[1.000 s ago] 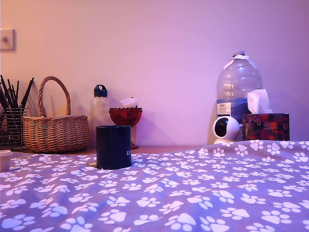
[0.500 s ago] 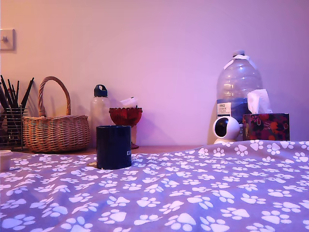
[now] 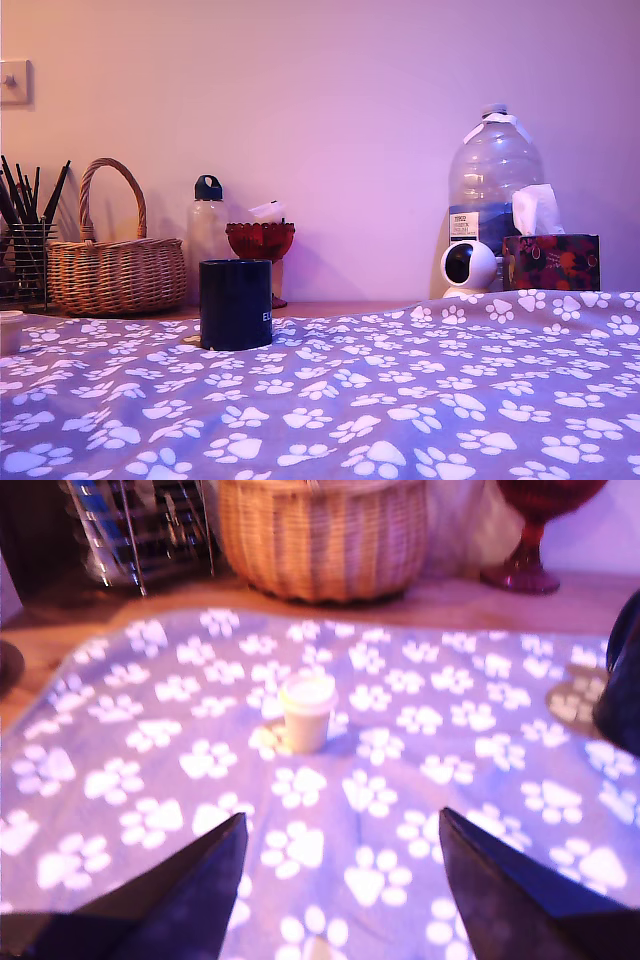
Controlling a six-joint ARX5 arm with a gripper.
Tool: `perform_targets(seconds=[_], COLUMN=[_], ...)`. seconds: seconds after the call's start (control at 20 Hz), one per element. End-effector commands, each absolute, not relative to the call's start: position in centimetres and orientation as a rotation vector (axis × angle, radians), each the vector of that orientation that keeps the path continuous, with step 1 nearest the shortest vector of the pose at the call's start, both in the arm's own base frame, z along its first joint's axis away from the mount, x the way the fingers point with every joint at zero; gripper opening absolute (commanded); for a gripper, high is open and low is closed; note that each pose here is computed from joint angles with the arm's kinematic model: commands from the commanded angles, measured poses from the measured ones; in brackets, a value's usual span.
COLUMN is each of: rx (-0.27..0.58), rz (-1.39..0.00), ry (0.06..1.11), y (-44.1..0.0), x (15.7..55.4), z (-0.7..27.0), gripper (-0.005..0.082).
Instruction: Pick the coffee capsule and then drop it inside the coffee cup in front of you
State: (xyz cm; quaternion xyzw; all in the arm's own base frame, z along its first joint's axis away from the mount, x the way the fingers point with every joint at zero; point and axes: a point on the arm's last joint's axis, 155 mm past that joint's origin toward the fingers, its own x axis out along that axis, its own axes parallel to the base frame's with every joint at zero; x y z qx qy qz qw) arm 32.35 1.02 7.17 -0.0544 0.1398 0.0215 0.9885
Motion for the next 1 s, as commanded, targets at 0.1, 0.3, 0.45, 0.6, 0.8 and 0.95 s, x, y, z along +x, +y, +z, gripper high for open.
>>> perform_targets(seconds=[0.1,0.3,0.45,0.6,0.8,0.95], rx=[-0.101,-0.104,-0.105,-0.106,-0.083,-0.079], rz=[0.037,0.024,0.017,0.01,0.01,0.012], ry=[0.288,0.292,0.285,0.309,0.331,0.328], y=[1.0,0.8,0.7,0.6,0.7,0.8], x=[33.7,35.3,36.5,37.5,38.7,39.8], z=[7.0,6.9,7.0,6.1,5.1,5.0], gripper=[0.0553,0.0554,0.0559,0.0559,0.0559,0.0559])
